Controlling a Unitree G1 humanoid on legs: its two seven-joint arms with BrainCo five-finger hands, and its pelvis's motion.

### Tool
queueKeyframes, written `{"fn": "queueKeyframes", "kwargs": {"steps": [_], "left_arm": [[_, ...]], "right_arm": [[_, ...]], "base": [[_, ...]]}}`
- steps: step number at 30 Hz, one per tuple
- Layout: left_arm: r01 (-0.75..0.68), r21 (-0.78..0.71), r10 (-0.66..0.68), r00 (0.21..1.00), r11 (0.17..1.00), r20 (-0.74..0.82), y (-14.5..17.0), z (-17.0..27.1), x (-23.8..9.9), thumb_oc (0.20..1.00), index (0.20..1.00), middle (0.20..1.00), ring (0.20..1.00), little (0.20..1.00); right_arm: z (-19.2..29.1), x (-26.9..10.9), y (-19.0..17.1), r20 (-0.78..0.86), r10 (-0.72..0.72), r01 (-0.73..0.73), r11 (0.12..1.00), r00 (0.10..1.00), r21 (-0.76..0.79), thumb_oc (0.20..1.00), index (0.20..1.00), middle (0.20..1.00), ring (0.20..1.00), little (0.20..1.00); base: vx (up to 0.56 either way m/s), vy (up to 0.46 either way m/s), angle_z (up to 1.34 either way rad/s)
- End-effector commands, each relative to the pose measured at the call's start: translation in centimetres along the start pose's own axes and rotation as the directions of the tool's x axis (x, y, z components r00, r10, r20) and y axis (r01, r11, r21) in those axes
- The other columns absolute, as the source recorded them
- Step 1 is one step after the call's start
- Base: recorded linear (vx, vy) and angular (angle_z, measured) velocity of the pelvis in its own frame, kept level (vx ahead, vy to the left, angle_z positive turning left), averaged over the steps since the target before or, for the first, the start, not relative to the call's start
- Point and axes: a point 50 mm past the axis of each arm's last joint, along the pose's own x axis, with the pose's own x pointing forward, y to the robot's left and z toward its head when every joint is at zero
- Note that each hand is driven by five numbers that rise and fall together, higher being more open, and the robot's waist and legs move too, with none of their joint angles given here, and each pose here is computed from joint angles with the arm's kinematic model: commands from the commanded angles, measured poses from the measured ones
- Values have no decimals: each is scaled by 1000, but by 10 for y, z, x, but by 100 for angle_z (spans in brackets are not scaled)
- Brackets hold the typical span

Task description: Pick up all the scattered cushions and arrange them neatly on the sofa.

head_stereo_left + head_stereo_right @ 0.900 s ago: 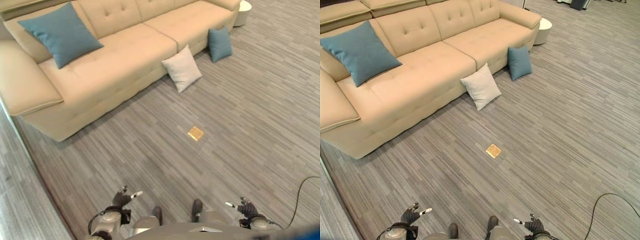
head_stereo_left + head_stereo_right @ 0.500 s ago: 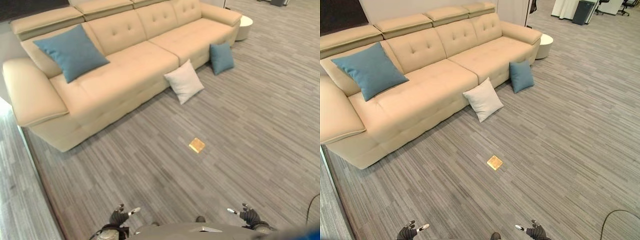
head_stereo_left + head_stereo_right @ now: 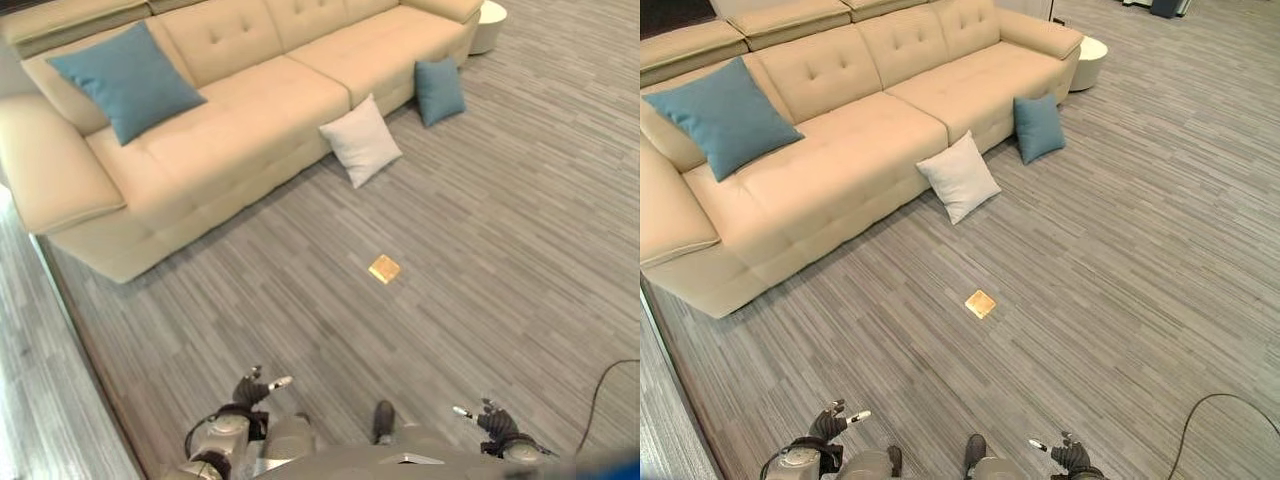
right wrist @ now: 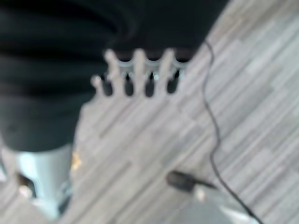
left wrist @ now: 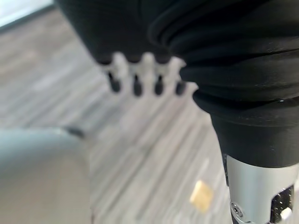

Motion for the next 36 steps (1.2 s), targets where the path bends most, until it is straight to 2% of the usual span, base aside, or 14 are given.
{"fn": "queueKeyframes", "kwargs": {"steps": [1,9,11,17,31,32,36], "left_arm": [[2,22,-2,1000,1000,24,-3,6,1,1000,1000,1000,1000,1000],[-8,-9,8,999,1000,-33,-1,-13,-4,1000,1000,1000,1000,1000],[-19,-6,19,1000,1000,-21,2,-10,-3,1000,1000,1000,1000,1000],[-56,-18,56,997,998,43,14,9,1,1000,1000,1000,1000,1000],[-46,14,46,999,999,27,13,6,1,1000,1000,1000,1000,1000],[-4,31,2,999,1000,48,0,13,3,1000,1000,1000,1000,1000],[-4,-6,5,998,1000,61,-3,16,3,1000,1000,1000,1000,1000]], "right_arm": [[8,1,-3,42,-24,23,1000,999,14,1000,1000,1000,1000,1000],[17,3,2,62,3,-1,999,998,-33,1000,1000,1000,1000,1000],[26,5,4,92,17,-10,997,996,-81,1000,1000,1000,1000,1000],[42,7,2,136,9,2,997,991,-74,1000,1000,1000,1000,1000],[43,7,11,140,46,-31,994,989,-108,1000,1000,1000,1000,1000],[47,5,12,186,54,-37,995,981,-93,1000,1000,1000,1000,1000],[58,4,9,235,36,-23,998,971,-61,1000,1000,1000,1000,1000]], "base": [[117,42,6],[186,142,-56],[112,161,-56],[140,59,-37],[197,-108,1],[433,-600,-7],[373,-242,102]]}}
